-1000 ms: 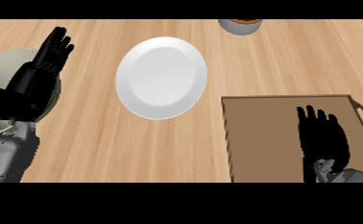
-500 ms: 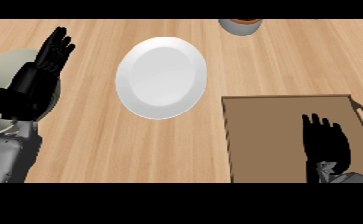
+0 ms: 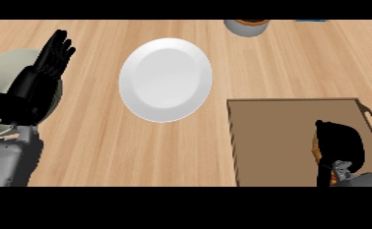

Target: Pick the croissant from the tray and place it in the plate

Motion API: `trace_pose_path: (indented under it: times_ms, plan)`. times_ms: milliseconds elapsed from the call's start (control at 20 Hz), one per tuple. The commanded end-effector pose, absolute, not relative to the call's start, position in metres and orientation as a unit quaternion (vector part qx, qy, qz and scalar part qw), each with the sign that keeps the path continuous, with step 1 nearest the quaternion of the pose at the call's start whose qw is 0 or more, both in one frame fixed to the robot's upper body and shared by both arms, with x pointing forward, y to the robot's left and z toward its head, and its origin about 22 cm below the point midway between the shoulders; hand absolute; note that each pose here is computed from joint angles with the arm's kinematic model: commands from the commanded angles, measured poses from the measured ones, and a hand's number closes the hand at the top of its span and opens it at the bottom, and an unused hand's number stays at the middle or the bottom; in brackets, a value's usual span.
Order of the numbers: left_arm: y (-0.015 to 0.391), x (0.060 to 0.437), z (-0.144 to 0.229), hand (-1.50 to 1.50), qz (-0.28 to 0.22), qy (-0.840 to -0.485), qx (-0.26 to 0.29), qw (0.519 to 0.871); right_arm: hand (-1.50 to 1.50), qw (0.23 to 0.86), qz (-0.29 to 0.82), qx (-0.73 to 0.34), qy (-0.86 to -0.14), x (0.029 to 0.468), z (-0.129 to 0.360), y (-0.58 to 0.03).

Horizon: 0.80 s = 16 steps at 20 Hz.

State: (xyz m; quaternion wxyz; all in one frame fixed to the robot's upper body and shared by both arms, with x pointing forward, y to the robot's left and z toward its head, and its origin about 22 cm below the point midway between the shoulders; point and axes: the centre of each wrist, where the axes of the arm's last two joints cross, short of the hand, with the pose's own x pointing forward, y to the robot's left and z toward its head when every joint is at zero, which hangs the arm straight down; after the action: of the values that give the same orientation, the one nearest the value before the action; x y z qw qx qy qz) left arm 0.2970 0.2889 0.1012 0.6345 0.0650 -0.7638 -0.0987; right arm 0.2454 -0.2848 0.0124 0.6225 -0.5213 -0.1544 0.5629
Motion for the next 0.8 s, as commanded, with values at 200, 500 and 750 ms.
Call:
trace_pose_path:
  times_ms: [200,500,750]
  plan:
    - [0.282,0.301,0.097,0.0,-0.099,-0.764,0.066,0.635,1.5,0.515,0.576,-0.588,-0.239,0.252,0.012,-0.277]
    - [0.301,0.291,0.104,0.0,-0.084,-0.749,0.096,0.65,1.5,0.734,0.307,-0.565,-0.219,0.198,0.002,-0.23]
    - [0.289,0.292,0.107,0.0,-0.089,-0.761,0.073,0.639,1.5,0.702,0.248,-0.61,-0.271,0.154,0.042,-0.183]
